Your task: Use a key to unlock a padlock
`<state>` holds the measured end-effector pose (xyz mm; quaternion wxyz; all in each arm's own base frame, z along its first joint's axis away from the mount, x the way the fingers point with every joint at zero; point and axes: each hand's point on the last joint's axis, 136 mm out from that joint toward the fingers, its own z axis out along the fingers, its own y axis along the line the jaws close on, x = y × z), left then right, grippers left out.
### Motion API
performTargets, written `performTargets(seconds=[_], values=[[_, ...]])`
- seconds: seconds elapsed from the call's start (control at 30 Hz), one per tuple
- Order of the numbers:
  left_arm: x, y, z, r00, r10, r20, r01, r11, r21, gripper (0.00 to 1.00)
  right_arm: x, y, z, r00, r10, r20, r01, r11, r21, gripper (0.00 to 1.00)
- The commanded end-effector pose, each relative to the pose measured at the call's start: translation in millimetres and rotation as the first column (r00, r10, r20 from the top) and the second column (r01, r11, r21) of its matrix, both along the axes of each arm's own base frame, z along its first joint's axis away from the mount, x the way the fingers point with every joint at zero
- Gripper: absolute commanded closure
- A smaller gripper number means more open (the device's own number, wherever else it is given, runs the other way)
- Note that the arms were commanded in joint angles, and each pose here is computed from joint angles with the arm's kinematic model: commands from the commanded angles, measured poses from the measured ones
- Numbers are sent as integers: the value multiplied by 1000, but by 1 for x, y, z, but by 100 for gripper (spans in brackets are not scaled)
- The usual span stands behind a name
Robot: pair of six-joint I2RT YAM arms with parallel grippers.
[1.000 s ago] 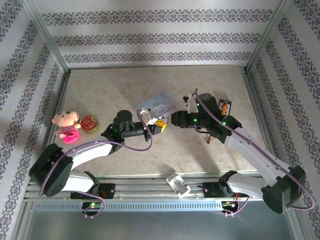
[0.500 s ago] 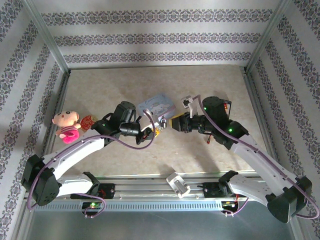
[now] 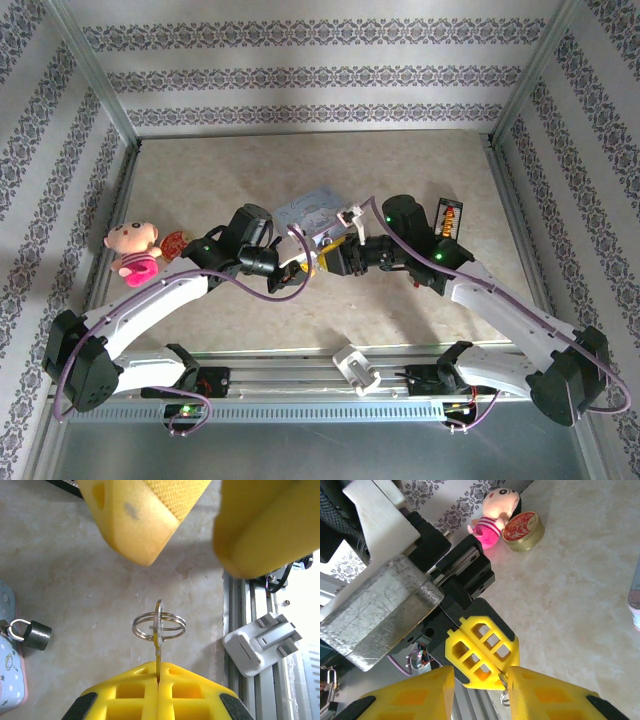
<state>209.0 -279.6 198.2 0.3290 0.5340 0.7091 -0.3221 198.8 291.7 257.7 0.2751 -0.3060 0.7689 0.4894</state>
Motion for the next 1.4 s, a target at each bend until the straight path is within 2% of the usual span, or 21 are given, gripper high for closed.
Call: performTargets(seconds=[0.0,0.4,0.5,0.73,0.87,1.0,1.07,1.13,1.17,1.27,1.37], values=[[-9,-3,15,999,-39,23,40,999,-33,100,-5,4,-1,999,46,22,-46,999,17,66],[-9,-5,23,999,-34,39,36,997,-64,100,-7,11,-19,998,64,-22,-64,998,-20,66],[-9,-4,23,999,-31,40,34,997,-64,100,-6,11,-19,998,62,-17,-62,998,-22,71],[-8,-6,27,998,-29,54,33,996,-80,100,-7,10,-23,997,66,-27,-67,997,-27,74],[-7,-6,25,998,-25,53,29,997,-76,100,-8,11,-24,997,70,-32,-71,997,-28,84],[-5,-5,28,998,-13,60,18,996,-85,100,-6,10,-25,998,57,-22,-58,998,-33,99],[-5,-5,30,998,-3,63,9,995,-94,99,-4,9,-25,999,46,-15,-46,998,-33,100],[-4,-4,32,998,15,67,-8,994,-106,82,-2,7,-24,1000,28,-7,-28,999,-29,100],[-3,-3,34,997,28,74,-19,993,-116,71,1,6,-23,1000,12,-1,-12,1000,-26,100],[1,1,43,992,92,87,-77,984,-159,51,11,-2,-21,999,-50,4,50,999,3,100],[17,9,56,966,239,98,-213,951,-226,48,24,-11,-13,990,-138,0,137,988,68,100]])
